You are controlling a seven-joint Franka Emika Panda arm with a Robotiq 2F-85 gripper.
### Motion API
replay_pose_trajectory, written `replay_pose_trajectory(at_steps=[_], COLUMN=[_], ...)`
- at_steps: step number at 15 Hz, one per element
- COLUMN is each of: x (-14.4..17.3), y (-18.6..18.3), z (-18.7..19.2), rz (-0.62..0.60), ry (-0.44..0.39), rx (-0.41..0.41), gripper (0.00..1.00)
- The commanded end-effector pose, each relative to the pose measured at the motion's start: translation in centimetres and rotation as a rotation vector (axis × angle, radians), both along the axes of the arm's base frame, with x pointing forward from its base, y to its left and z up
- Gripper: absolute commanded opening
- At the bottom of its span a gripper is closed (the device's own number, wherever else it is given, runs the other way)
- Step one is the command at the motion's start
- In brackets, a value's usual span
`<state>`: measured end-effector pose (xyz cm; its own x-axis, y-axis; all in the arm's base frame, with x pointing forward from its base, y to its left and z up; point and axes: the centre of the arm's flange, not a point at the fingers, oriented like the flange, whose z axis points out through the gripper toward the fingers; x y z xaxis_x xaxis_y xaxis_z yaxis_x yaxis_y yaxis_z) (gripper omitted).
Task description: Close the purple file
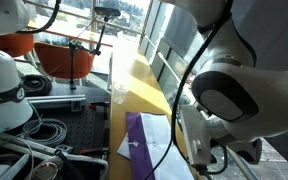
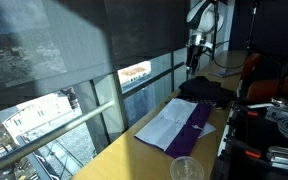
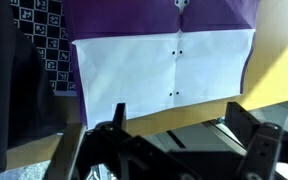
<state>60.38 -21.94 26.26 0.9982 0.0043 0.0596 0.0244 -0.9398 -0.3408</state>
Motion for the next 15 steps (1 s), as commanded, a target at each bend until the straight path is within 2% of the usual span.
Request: replay_pose_trajectory(at_steps=[1,9,15], x=[2.6,4.3,5.5], y=[-3.9,-10.6,-12.0], z=[-2.2,-11.5,-17.4], rz=[-0.054,-0.166,-0.207], ry=[-0.029,-0.002,0.017], rx=[0.064,0.127,0.160], gripper=[1.00,1.00,1.00])
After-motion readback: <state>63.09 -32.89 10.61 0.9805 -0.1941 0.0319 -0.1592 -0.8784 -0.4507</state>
